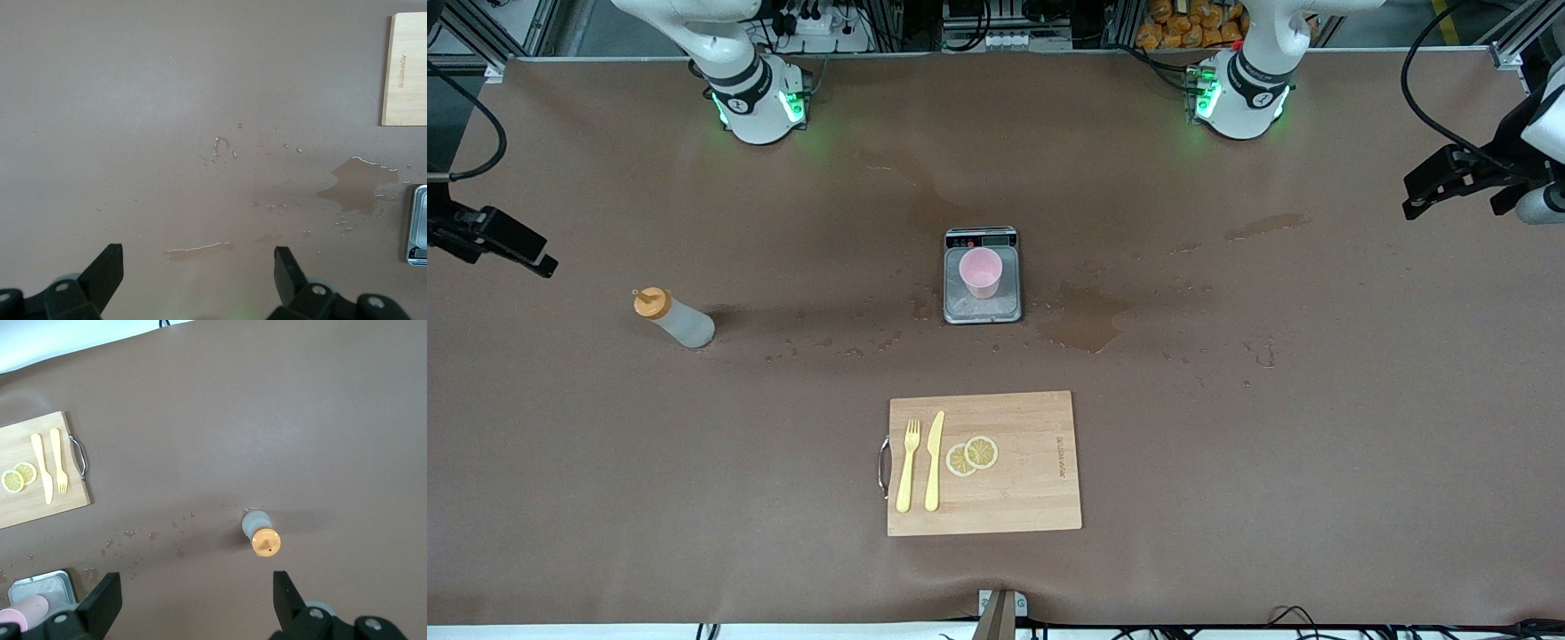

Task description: Add sauce to pink cup with both arms

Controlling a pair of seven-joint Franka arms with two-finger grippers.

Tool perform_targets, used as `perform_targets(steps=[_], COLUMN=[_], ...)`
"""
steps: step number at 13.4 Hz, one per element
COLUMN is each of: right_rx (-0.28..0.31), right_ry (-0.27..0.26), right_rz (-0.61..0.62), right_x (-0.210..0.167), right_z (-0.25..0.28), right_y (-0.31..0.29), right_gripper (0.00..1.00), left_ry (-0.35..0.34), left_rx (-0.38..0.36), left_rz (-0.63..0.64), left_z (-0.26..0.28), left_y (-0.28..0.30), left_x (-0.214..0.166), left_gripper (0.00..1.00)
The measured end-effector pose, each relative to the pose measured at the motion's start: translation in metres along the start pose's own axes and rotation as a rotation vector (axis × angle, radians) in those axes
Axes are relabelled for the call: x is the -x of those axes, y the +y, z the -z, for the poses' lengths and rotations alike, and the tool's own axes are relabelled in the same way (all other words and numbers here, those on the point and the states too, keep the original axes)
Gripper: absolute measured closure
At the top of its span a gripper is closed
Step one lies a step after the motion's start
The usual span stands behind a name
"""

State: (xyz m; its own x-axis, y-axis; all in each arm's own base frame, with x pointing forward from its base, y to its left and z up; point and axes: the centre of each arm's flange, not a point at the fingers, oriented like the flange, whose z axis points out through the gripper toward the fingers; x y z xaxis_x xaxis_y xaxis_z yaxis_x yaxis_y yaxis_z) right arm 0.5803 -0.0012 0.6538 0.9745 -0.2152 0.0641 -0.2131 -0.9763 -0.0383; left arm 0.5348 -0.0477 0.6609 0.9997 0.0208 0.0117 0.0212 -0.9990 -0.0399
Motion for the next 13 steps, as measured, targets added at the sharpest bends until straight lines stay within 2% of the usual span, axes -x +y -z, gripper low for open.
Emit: perform_targets(steps=[4, 6, 13], right_rx=[0.071, 0.073, 0.078], right_ry=[0.024, 0.03, 0.039], right_rz=[0.064, 0.086, 0.068], right_x=[0.004, 0.009, 0.005], right_z=[0.008, 0.013, 0.017], right_y=[-0.026, -0.039, -0.029], right_gripper=[0.0, 0.0, 0.0], left_ry=[-0.002, -0.002, -0.023], left_rx=[0.0, 0.0, -0.003], left_rz=[0.0, -0.002, -0.017], left_z=[0.0, 0.0, -0.003], left_y=[0.0, 0.001, 0.009], left_x=[0.0, 0.0, 0.003], left_gripper=[0.0, 0.0, 0.0])
